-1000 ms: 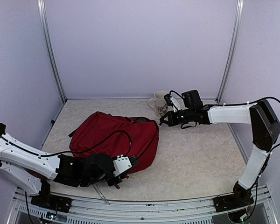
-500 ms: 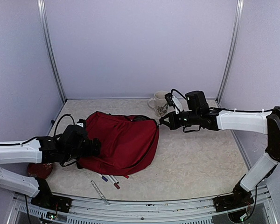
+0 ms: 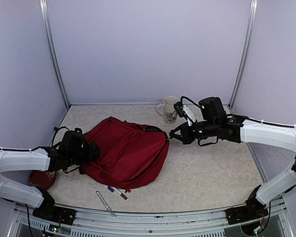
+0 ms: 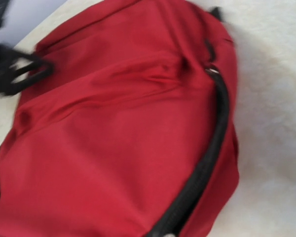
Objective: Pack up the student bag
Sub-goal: Move the student bag to the center of the board, then hold the largest pocket of the student bag.
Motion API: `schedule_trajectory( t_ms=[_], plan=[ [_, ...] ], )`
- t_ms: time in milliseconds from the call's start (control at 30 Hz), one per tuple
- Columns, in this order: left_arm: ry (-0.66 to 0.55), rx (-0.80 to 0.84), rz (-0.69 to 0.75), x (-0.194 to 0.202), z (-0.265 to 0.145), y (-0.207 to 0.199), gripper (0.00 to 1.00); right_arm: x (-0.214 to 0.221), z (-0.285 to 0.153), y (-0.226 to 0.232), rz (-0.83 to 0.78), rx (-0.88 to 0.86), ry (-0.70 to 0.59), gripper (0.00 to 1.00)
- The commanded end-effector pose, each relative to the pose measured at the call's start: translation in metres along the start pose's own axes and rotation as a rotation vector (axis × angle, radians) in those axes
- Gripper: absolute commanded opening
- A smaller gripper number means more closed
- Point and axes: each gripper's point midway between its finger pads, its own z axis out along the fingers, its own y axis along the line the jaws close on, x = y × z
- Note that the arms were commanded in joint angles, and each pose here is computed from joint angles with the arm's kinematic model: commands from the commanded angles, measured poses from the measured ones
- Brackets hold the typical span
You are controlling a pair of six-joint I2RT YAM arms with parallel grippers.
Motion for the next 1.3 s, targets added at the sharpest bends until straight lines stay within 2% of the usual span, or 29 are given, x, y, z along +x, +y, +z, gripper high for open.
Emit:
schedule_trajectory(
  t_ms=[0, 133, 267, 367, 500, 567, 633, 767, 867, 967, 1100, 1200, 1267],
  plan=[
    [-0.010, 0.050, 0.108, -0.022, 0.029, -0.026, 0.92, -0.014, -0.032, 0.030, -0.046, -0.028, -0.053, 0.00],
    [-0.039, 0.112, 0.146, -0.038, 0.048, -0.060, 0.89, -0.005, -0.045, 0.043, -0.044, -0.035, -0.038, 0.00],
    [-0.120, 0.224, 0.225, -0.074, 0.044, -0.108, 0.91, 0.010, -0.052, 0.057, -0.027, -0.064, -0.014, 0.00],
    [-0.218, 0.299, 0.312, -0.108, 0.021, -0.144, 0.95, 0.017, -0.053, 0.068, -0.019, -0.101, -0.008, 0.00],
    [-0.408, 0.411, 0.479, -0.132, -0.046, -0.197, 0.99, 0.011, -0.056, 0.083, -0.038, -0.176, -0.052, 0.00],
    [-0.462, 0.498, 0.580, -0.119, -0.084, -0.225, 0.99, 0.007, -0.056, 0.083, -0.046, -0.175, -0.068, 0.00],
    [-0.463, 0.589, 0.671, -0.091, -0.114, -0.247, 0.99, 0.006, -0.054, 0.083, -0.053, -0.177, -0.070, 0.00],
    [-0.376, 0.731, 0.813, -0.010, -0.153, -0.272, 0.95, 0.006, -0.047, 0.079, -0.045, -0.183, -0.061, 0.00],
    [-0.319, 0.776, 0.942, 0.050, -0.170, -0.280, 0.94, 0.002, -0.046, 0.072, -0.035, -0.172, -0.071, 0.00],
    [-0.279, 0.728, 1.047, 0.090, -0.160, -0.280, 0.96, 0.001, -0.044, 0.065, -0.022, -0.173, -0.072, 0.00],
    [-0.273, 0.550, 1.153, 0.100, -0.124, -0.287, 0.94, 0.003, -0.039, 0.060, -0.009, -0.165, -0.064, 0.00],
    [-0.293, 0.445, 1.203, 0.101, -0.105, -0.291, 0.81, 0.004, -0.039, 0.058, -0.003, -0.161, -0.067, 0.00],
    [-0.307, 0.402, 1.222, 0.103, -0.096, -0.291, 0.69, 0.005, -0.040, 0.057, 0.002, -0.162, -0.071, 0.00]
  ],
)
